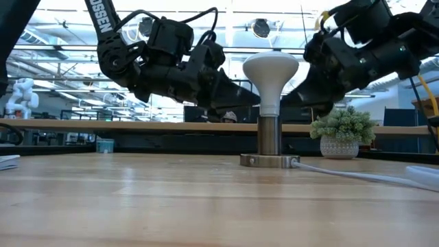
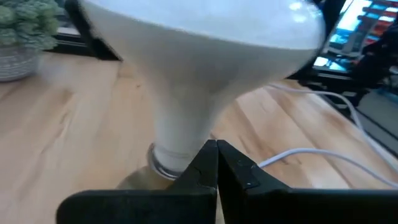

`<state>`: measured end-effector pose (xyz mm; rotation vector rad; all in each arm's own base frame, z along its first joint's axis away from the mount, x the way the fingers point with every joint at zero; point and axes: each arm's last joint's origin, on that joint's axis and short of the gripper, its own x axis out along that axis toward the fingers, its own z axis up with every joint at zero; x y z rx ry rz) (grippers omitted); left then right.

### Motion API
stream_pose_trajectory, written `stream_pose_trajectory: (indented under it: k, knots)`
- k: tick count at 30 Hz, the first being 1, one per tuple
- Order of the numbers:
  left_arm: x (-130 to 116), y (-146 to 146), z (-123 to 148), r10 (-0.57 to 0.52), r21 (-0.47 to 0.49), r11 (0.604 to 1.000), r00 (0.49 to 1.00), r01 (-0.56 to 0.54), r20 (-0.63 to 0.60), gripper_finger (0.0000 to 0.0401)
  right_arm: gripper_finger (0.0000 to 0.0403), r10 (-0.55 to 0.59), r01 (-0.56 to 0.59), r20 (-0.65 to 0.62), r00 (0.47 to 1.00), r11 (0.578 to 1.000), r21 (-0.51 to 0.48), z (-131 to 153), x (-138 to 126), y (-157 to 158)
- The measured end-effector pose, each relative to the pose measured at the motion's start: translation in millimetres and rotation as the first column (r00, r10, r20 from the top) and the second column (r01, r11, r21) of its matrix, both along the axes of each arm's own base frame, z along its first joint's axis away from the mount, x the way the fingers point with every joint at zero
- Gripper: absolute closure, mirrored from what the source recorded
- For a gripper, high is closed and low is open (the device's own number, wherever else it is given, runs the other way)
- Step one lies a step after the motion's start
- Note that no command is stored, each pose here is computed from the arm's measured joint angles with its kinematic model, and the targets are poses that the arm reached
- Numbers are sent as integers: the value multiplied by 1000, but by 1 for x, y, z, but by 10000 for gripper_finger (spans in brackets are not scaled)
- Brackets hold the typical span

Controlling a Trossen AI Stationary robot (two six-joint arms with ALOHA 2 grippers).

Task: Screw lightbulb
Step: Insert the lightbulb into the lamp

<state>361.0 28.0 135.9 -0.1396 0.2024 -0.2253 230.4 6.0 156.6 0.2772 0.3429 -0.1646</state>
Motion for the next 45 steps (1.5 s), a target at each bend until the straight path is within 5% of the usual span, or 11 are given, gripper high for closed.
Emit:
stream_pose_trajectory:
  k: [12,16,23,29,39,45]
  knots:
    - [-2,14,-5,144,21,990,988,-143,-58,401,403,212,-212,19,977,973,89,1,0,11]
    - [-2,15,-7,144,-3,989,986,-145,-84,401,403,190,-186,-35,981,978,94,-4,-2,10]
    - [-1,7,-2,33,-23,999,999,-33,-23,401,403,-53,55,-68,996,998,31,-7,-3,-1]
    - [-1,12,-2,97,-8,995,995,-98,-21,401,403,-24,24,6,1000,999,-21,1,0,0]
    - [-2,17,-5,232,19,973,971,-232,-55,401,403,190,-191,21,982,977,94,1,0,7]
    - [-1,10,-4,68,-19,997,997,-69,-45,401,403,94,-81,-98,991,988,129,-9,-4,4]
